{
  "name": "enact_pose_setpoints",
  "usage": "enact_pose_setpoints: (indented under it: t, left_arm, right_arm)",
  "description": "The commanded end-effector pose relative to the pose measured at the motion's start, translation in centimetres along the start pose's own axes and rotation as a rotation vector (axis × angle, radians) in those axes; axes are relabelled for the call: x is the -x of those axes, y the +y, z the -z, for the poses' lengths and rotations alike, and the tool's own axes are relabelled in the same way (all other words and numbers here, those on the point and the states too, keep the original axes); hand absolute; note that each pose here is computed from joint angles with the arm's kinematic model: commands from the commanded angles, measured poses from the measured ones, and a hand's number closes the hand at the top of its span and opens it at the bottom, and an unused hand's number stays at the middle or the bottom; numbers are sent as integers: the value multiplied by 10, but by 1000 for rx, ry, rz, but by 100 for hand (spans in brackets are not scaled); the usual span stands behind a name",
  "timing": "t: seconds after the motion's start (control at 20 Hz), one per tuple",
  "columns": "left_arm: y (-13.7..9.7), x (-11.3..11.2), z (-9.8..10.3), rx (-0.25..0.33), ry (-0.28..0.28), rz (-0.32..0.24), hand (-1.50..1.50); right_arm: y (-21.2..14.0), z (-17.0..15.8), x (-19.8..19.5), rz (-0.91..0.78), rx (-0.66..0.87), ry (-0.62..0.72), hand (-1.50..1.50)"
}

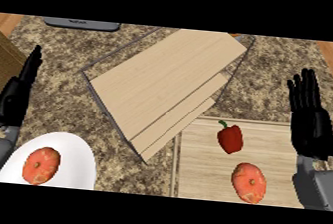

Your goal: Pick the bell pepper from the tray and place it in the tiered shelf

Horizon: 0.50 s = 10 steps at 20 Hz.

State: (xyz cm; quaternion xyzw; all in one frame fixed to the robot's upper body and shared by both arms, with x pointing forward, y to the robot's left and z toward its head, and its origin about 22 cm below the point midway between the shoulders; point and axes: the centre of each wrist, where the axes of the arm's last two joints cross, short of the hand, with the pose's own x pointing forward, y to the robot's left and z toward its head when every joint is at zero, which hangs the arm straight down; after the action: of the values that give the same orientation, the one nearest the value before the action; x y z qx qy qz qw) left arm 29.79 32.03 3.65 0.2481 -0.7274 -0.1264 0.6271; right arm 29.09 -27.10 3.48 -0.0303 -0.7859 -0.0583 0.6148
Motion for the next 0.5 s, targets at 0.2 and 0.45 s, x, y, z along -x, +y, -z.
enact_pose_setpoints:
  t: [0.2, 0.45]
  left_arm:
    - [-37, 33, -49, 201, 249, -152, 0]
    - [-74, 38, -84, 338, 337, -265, 0]
  right_arm:
    - [-105, -18, -19, -580, 282, 145, -150]
    - [-115, -51, 1, -629, 556, 348, 150]
